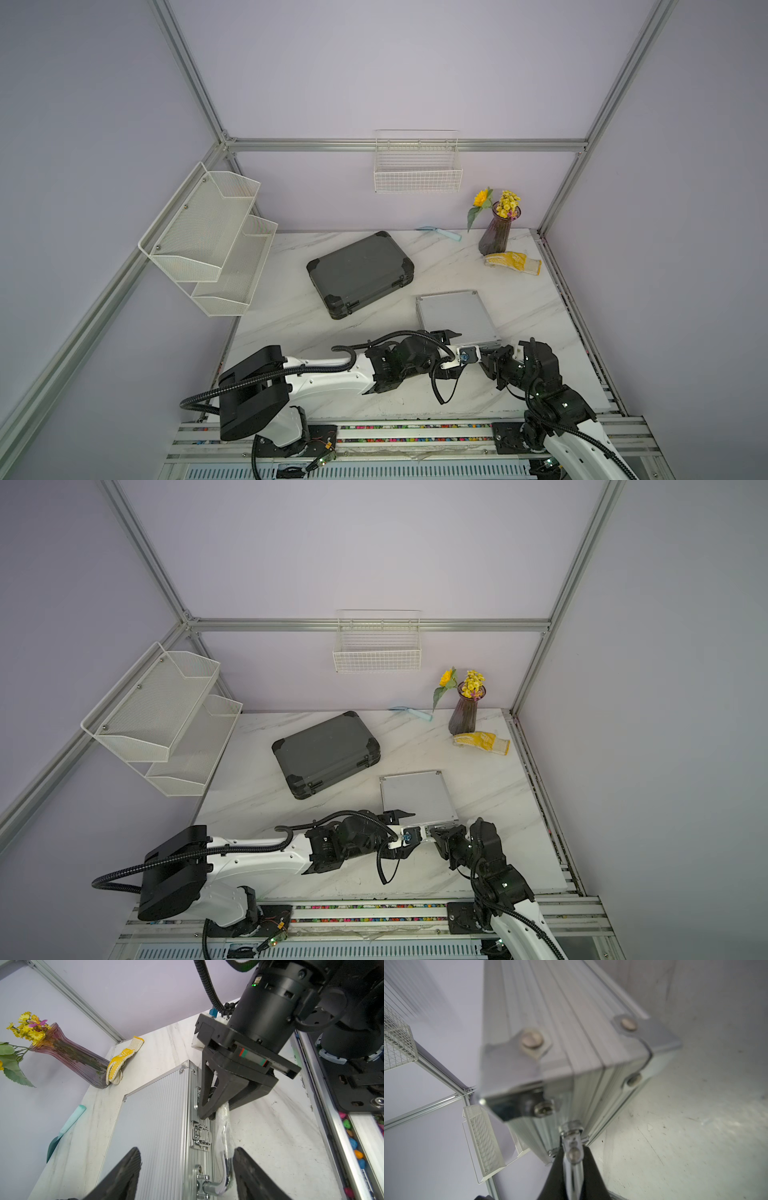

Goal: Open the poker set cases
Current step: Pick up the poker set case from the center of the board, then open the fastener on the poker set case.

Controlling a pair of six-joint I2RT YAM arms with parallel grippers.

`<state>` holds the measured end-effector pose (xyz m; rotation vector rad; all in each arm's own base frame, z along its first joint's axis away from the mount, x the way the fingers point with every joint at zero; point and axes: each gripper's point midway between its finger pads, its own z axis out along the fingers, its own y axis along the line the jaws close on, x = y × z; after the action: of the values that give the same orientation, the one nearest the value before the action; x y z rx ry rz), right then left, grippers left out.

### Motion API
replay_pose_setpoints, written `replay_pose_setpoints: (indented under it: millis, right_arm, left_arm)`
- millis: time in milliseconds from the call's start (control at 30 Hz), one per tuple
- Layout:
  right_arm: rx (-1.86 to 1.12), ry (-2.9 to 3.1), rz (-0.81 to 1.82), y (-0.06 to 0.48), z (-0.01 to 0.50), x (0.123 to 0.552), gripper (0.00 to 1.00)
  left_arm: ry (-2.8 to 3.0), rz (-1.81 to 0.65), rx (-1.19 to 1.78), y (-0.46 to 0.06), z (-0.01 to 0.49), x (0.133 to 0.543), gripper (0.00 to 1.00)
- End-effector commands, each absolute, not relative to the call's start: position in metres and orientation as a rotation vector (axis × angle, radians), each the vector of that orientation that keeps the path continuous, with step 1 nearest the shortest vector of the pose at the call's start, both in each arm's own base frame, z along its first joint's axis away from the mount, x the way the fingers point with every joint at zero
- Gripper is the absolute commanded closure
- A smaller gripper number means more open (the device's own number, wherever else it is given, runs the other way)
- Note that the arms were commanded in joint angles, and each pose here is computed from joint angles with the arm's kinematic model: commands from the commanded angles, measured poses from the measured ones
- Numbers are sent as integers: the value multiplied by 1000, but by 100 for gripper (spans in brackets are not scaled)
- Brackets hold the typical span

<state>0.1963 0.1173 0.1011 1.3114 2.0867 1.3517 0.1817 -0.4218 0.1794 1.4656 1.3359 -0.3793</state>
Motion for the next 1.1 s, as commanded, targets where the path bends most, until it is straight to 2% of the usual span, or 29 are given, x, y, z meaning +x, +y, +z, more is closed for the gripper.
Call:
replay_pose_setpoints:
  millis: [0,1067]
  right_arm:
    - [1382,1938,1398,110,125,209,100]
    - [1301,1955,1374,112,139,215,100]
  left_arm:
    - [1274,-360,1443,-432,198,186,29]
    - [1332,-302,1538,-468,157,188,36]
